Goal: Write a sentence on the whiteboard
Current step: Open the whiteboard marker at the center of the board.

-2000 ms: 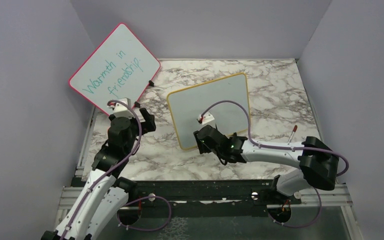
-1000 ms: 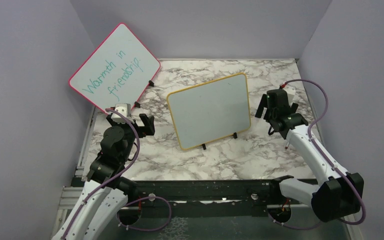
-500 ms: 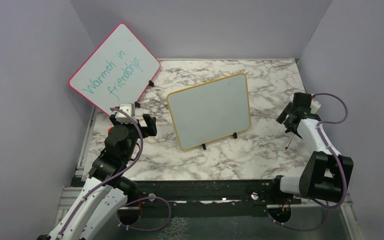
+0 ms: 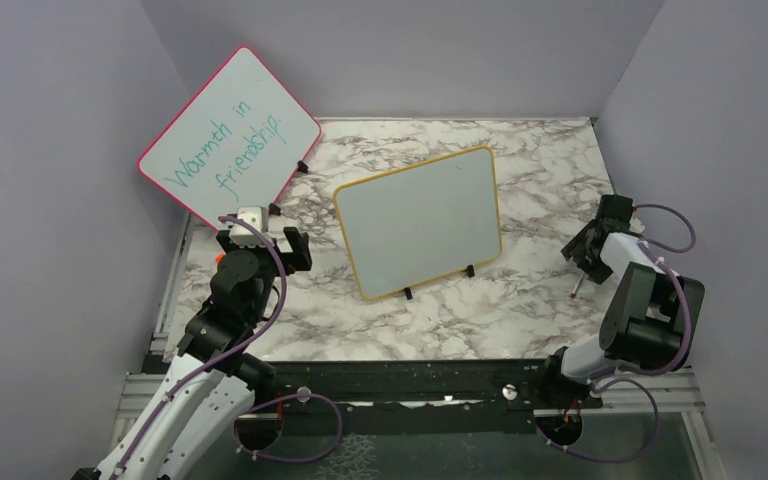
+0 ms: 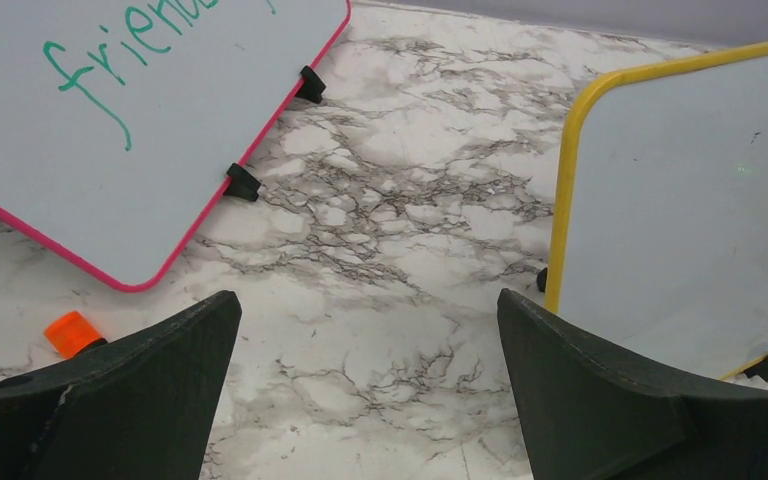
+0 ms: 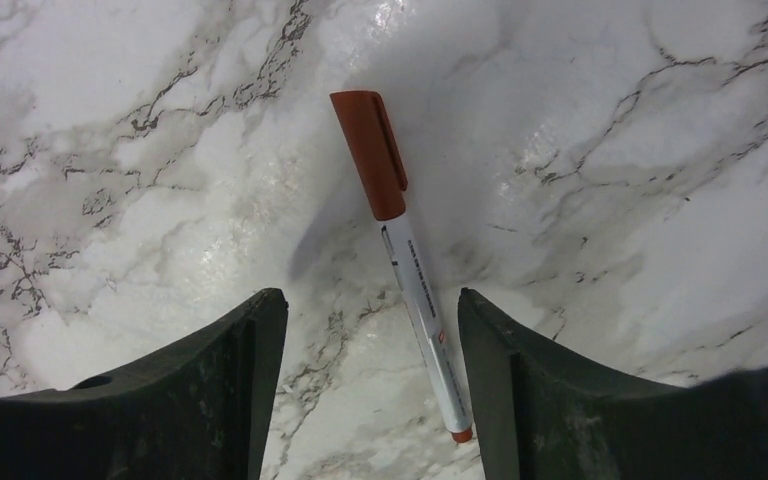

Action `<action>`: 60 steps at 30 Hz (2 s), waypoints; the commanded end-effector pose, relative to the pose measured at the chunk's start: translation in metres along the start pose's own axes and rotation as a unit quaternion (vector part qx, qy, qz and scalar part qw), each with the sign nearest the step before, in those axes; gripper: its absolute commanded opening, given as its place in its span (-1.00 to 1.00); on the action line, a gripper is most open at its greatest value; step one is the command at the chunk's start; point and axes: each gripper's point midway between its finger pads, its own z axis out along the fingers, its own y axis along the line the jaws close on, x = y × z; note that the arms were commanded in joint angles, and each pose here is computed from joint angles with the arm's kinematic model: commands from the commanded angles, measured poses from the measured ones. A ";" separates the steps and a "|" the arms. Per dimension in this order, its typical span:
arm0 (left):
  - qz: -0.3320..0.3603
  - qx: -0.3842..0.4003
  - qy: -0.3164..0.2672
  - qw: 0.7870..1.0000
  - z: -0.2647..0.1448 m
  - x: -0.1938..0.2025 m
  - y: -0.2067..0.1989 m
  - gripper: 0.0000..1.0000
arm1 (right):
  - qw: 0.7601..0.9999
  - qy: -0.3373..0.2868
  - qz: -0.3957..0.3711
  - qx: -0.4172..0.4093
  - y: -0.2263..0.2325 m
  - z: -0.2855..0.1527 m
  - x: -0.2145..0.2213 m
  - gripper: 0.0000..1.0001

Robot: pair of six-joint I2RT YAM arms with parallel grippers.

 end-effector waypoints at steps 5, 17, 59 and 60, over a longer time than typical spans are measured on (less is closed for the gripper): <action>-0.006 -0.020 -0.008 1.000 0.002 -0.006 0.005 0.98 | 0.999 0.046 0.005 -0.010 0.006 0.013 0.018 -0.02; 0.012 0.047 0.018 0.999 0.008 0.003 -0.021 0.98 | 0.993 0.113 -0.005 -0.029 0.008 0.010 0.050 -0.74; -0.185 0.214 0.241 0.928 -0.029 -0.002 -0.123 0.98 | 0.734 -0.022 -0.455 -0.504 0.201 -0.306 0.135 -0.99; -0.197 0.216 0.250 0.923 -0.030 -0.002 -0.126 0.98 | 0.721 -0.024 -0.469 -0.509 0.205 -0.311 0.140 -0.98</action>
